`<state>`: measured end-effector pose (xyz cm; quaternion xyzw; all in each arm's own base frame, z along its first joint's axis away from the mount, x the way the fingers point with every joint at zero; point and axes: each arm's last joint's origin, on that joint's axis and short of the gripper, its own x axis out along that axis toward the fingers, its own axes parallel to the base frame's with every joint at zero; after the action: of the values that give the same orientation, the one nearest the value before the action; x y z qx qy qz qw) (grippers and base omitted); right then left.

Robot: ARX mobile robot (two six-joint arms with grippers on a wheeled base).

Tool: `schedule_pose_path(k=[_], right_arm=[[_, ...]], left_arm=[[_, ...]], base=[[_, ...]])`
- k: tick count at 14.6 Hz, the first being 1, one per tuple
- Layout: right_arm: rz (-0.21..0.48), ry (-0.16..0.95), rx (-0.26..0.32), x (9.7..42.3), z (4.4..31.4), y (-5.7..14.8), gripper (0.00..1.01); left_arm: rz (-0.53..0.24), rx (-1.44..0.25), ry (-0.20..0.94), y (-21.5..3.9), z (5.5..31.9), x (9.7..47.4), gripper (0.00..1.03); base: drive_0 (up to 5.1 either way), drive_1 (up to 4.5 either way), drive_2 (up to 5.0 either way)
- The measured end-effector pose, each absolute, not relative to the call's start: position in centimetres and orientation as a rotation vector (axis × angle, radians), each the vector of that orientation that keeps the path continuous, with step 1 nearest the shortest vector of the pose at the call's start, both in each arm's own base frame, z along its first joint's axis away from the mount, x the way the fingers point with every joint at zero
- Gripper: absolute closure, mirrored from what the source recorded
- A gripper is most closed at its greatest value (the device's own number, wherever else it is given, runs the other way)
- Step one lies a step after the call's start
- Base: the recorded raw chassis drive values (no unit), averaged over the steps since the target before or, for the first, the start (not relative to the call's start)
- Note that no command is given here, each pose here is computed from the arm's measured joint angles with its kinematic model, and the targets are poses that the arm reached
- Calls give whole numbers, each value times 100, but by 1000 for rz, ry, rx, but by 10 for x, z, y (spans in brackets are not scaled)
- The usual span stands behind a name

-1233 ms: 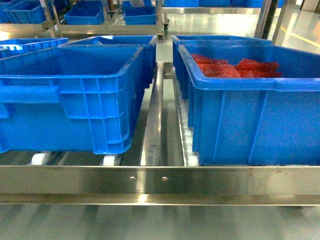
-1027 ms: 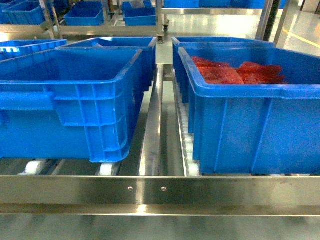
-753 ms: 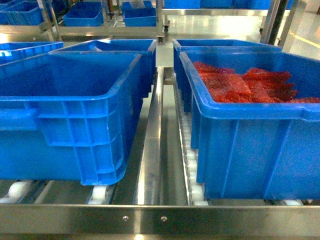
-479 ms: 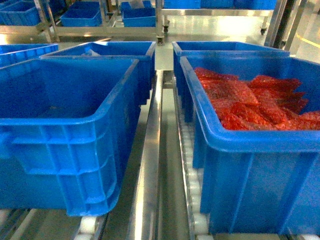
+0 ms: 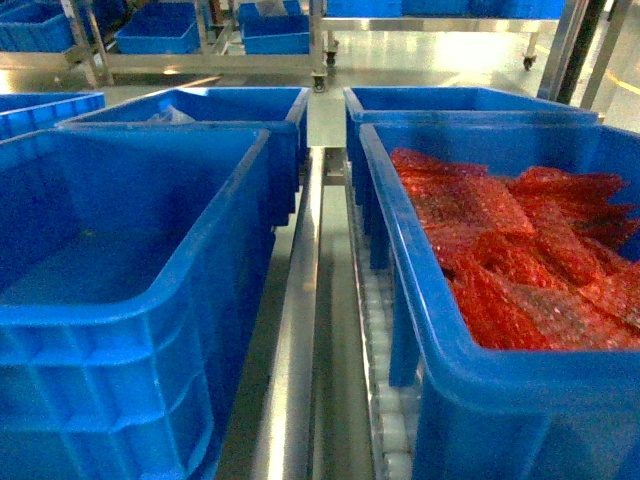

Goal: Pick blue part to blue bin on bottom shelf

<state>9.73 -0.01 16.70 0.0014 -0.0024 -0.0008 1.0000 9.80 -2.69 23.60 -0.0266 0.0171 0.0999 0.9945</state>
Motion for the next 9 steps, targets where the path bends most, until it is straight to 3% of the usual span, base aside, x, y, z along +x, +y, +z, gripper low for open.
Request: schedule_pose_path(k=[9], right_arm=[[0, -1, 2, 97, 167, 0, 3]], left_arm=[[200, -51, 38, -27, 236, 98, 60]], base=[[0, 0, 0]])
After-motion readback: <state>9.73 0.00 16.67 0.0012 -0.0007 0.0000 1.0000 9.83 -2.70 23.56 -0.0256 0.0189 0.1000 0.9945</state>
